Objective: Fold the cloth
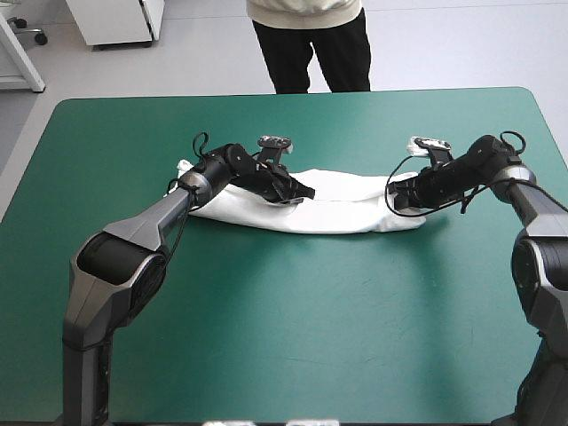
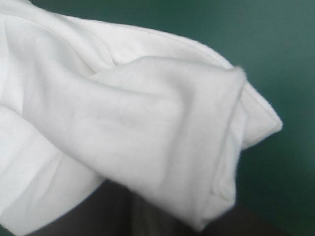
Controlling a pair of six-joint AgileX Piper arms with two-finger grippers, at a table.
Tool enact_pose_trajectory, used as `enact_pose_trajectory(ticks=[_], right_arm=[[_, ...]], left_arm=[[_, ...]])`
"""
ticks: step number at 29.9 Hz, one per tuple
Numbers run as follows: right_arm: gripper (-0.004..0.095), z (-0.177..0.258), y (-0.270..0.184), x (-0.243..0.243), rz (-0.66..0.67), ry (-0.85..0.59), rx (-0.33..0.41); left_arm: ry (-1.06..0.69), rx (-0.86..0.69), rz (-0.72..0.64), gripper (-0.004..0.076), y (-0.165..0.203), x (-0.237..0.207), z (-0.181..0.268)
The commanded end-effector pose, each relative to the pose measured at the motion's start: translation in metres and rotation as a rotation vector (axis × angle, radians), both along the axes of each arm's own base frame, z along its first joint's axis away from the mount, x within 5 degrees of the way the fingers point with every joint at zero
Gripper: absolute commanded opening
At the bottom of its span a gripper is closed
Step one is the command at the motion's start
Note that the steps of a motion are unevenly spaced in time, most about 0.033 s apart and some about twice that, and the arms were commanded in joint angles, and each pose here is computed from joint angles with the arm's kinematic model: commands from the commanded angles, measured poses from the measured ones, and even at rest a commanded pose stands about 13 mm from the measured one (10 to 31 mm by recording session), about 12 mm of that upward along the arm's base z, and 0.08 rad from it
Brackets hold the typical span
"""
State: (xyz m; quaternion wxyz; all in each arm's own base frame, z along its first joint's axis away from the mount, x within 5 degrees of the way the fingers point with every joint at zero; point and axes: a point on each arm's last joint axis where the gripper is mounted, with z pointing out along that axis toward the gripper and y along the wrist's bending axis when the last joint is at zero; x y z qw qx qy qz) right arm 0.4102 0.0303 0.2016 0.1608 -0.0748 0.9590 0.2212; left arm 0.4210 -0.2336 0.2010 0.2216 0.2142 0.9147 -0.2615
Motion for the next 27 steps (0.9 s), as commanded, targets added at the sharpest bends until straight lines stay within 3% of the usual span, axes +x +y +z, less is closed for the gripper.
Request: enact_pose_trajectory(ticks=[1,5,13,20,27], right_arm=[[-0.0007,0.01,0.002,-0.005,0.024,0.004,0.018],[-0.0007,0.022,0.0,-0.003,-0.002,-0.05,0.044],[-0.0006,0.096,0.006,-0.015,0.027,-0.257,0.11],[-0.0007,0.157,0.039,-0.025,0.154,-0.338,0.161],[-0.0007,0.201,0.108,-0.04,0.265,-0.448,0.083]], left_arm=[[-0.036,-0.031,-0.003,-0.0009,-0.002,-0.004,0.025],[-0.041,-0.033,0.001,-0.0009,-0.002,-0.003,0.025],[-0.083,-0.054,0.043,-0.0009,0.011,0.003,0.041],[-0.094,-0.054,0.023,-0.0009,0.013,-0.002,0.054],[-0.324,0.074,0.021,-0.0009,0.062,-0.031,0.147]])
